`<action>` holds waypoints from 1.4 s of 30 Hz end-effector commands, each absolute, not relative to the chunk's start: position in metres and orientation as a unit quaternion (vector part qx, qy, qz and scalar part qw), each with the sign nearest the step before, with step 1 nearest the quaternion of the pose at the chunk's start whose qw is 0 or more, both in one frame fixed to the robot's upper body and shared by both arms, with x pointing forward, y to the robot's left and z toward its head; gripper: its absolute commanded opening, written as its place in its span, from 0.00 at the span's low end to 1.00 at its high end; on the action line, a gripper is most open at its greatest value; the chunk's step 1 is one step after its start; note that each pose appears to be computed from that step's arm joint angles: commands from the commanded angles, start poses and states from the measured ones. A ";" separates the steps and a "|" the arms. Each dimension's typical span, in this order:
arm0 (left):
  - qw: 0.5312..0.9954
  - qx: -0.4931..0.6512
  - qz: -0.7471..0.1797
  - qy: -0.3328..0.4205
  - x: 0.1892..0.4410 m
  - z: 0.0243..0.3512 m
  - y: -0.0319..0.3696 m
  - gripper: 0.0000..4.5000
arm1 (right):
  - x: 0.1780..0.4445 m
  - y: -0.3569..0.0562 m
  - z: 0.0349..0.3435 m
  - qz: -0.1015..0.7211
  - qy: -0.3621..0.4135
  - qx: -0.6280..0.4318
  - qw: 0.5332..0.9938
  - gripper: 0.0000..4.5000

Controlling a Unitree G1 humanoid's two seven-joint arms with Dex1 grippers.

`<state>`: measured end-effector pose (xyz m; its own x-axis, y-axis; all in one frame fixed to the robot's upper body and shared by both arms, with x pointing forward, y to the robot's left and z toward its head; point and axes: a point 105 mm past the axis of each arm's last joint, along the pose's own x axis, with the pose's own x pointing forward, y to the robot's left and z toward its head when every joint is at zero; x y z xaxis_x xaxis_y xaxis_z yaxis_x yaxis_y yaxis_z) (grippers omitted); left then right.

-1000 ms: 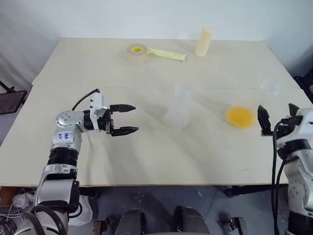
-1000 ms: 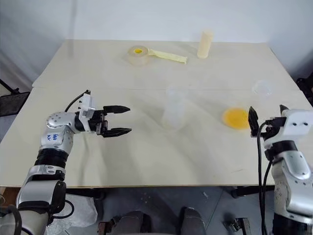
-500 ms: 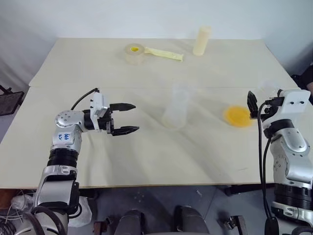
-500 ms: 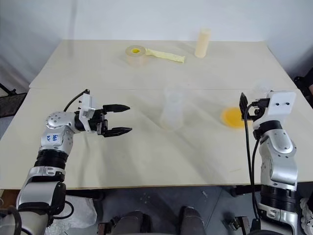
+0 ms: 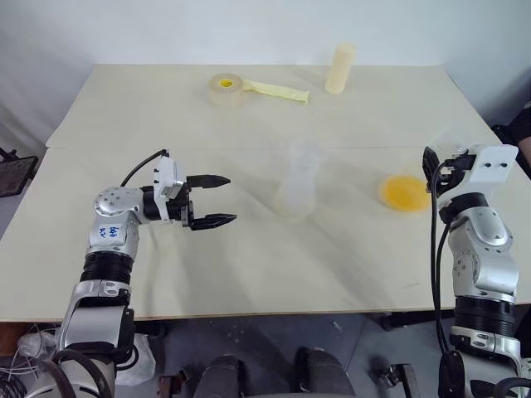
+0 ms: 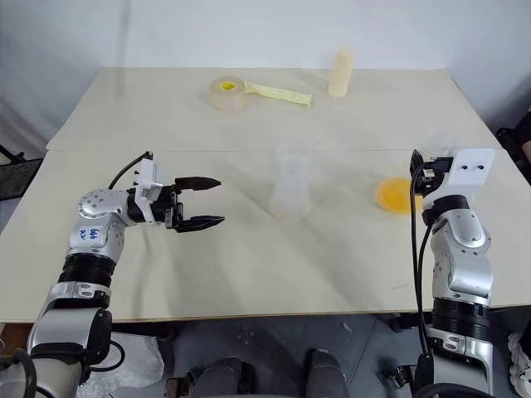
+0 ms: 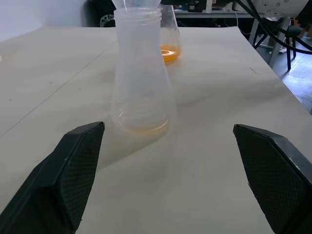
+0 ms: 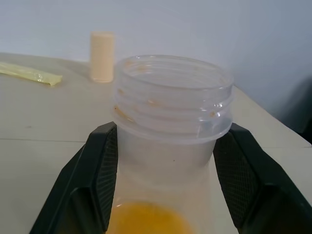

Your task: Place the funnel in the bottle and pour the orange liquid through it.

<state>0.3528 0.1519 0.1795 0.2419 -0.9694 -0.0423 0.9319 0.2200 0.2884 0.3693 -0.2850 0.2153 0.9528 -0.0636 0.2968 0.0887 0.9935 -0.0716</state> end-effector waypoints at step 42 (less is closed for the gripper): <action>0.754 0.088 -0.623 -0.189 0.362 0.212 0.123 1.00 | 0.357 -0.117 0.303 0.102 -0.330 -0.657 0.670 0.54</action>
<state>0.3614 0.1224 0.2011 0.1593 -0.9781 0.1341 0.9177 0.1968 0.3452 0.3637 -0.1158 0.2830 0.7905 0.5599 0.2482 0.2072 0.1370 -0.9687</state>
